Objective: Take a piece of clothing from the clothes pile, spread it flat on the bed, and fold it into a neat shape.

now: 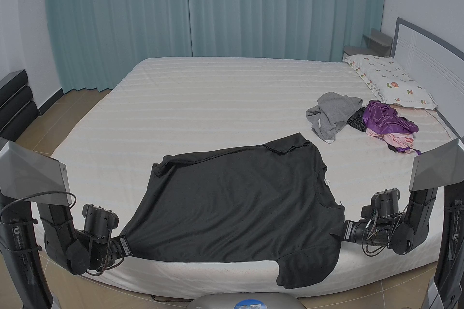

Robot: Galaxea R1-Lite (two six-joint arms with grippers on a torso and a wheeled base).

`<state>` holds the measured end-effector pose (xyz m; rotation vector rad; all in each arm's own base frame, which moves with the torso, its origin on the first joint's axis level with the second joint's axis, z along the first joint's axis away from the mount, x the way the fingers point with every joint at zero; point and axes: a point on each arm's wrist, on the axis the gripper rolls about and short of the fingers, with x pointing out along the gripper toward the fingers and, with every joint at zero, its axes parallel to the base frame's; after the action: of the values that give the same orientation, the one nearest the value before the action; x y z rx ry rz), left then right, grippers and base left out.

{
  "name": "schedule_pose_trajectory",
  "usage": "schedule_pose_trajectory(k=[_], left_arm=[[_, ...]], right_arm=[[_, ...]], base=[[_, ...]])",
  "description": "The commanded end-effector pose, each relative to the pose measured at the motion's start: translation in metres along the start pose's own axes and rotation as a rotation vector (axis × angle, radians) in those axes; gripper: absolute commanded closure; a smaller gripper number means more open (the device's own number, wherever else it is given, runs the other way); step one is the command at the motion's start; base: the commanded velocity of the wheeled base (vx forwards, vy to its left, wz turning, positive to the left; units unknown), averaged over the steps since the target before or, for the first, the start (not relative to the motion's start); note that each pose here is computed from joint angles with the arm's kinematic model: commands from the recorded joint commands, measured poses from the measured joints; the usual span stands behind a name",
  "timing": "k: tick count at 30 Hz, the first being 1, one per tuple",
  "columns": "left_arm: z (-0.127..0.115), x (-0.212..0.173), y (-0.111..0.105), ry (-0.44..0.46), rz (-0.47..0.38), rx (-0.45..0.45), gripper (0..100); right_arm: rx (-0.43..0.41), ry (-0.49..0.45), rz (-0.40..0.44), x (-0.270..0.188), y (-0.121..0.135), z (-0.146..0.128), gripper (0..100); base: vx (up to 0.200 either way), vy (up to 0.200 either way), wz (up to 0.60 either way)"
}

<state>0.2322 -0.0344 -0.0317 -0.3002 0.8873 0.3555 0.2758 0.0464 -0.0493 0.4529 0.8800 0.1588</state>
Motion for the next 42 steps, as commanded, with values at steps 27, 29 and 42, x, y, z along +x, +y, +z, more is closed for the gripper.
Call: schedule_pose_trajectory(k=[27, 29, 42], left_arm=[[-0.013, 0.003, -0.007, 0.044, -0.022, 0.035, 100], [-0.012, 0.004, -0.009, 0.041, -0.026, 0.028, 100], [0.003, 0.001, -0.017, -0.010, -0.085, -0.091, 0]], right_arm=[[0.046, -0.029, -0.062, -0.027, -0.028, 0.001, 100], [0.044, -0.018, -0.058, -0.024, -0.026, -0.001, 100], [0.128, -0.087, 0.006, -0.035, -0.005, 0.004, 0]], base=[[0.000, 0.000, 0.00], [0.000, 0.000, 0.00], [0.000, 0.000, 0.00]])
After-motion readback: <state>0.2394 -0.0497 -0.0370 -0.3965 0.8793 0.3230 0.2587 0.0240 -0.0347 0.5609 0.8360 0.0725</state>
